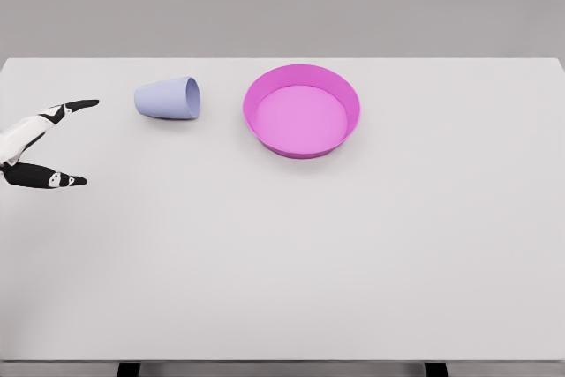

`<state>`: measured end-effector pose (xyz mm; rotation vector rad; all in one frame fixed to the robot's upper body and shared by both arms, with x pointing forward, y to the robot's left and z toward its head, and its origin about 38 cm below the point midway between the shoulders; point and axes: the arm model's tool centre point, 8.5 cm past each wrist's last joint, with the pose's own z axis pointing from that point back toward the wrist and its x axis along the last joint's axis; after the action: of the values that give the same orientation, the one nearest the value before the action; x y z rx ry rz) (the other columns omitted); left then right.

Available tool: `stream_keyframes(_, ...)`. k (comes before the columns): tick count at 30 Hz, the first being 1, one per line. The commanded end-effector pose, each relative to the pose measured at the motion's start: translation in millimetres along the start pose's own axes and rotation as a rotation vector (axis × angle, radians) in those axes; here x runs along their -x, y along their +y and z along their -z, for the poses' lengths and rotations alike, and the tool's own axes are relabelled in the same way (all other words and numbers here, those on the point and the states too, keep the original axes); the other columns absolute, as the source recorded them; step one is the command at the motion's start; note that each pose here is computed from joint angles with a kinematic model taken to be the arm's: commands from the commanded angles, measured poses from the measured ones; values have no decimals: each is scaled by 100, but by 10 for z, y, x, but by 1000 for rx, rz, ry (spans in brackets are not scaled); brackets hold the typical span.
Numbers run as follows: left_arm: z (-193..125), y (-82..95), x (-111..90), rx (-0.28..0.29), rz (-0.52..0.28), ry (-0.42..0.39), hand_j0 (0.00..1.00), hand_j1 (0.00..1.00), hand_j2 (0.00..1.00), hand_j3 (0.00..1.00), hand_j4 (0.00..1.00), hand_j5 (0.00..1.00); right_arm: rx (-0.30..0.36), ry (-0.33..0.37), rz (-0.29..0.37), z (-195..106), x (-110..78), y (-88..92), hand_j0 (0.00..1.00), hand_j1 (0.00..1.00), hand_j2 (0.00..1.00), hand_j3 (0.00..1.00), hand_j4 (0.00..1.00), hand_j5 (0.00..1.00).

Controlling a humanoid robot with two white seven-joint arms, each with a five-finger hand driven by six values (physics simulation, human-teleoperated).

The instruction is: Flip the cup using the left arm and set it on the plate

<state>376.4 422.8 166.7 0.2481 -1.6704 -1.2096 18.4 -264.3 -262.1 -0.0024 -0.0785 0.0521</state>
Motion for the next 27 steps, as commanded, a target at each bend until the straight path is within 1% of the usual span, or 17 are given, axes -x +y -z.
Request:
stream_keyframes(1,-8,39,-1,-10,0,1,100,100,100,100,100,100,1,-11,35,1,-15,-3,100,100,100,100,100,100)
stream_keyframes(2,-11,33,1,-9,-1,2,100,100,100,100,100,100,2,4,39,-2,23,-1,100,100,100,100,100,100)
stream_keyframes(7,-57,19,39,-3,3,19,100,100,100,100,100,100,2,5,36,-2,24,-1,100,100,100,100,100,100)
stream_keyframes(9,-136,-107,100,26,-3,47,100,100,100,100,100,100,2,3,36,-2,22,-1,100,100,100,100,100,100)
stream_keyframes(11,-163,-207,114,92,-12,53,100,100,100,100,100,100,2,5,36,-2,24,-1,100,100,100,100,100,100)
stream_keyframes(13,-171,-301,122,183,-20,54,100,100,100,100,100,100,2,5,36,-2,24,-1,100,100,100,100,100,100)
stream_keyframes(14,-214,-314,174,208,-24,73,100,100,100,100,100,100,2,5,36,-2,24,-1,100,100,100,100,100,100)
stream_keyframes(15,-298,-299,308,199,-41,119,100,100,100,100,100,100,2,3,36,-2,22,-1,100,100,100,100,100,100)
stream_keyframes(16,-382,-221,381,185,-40,150,100,100,100,100,100,100,2,5,36,-2,24,-1,100,100,100,100,100,100)
stream_keyframes(17,-398,-212,393,195,-41,155,100,100,100,100,100,100,2,5,36,-2,24,-1,100,100,100,100,100,100)
stream_keyframes(18,-418,-214,399,243,-39,159,100,100,100,100,100,100,2,3,36,-2,22,-1,100,100,100,100,100,100)
stream_keyframes(20,-459,-145,459,233,-37,183,100,100,100,100,100,100,2,5,36,-2,24,-1,100,100,100,100,100,100)
stream_keyframes(21,-409,-61,447,220,-24,177,100,100,100,100,100,100,2,5,36,-2,24,-1,100,100,100,100,100,100)
stream_keyframes(23,-262,28,394,218,19,157,100,100,100,100,100,100,2,5,36,-2,24,-1,100,100,100,100,100,100)
stream_keyframes(25,-122,222,298,194,67,128,100,100,100,100,100,100,2,3,36,-1,18,-2,100,100,100,100,100,100)
stream_keyframes(26,-79,253,275,194,84,122,100,100,100,100,100,100,2,3,36,-2,22,-1,100,100,100,100,100,100)
stream_keyframes(27,54,343,219,191,136,113,100,100,100,100,100,100,2,5,36,-2,24,-1,100,100,100,100,100,100)
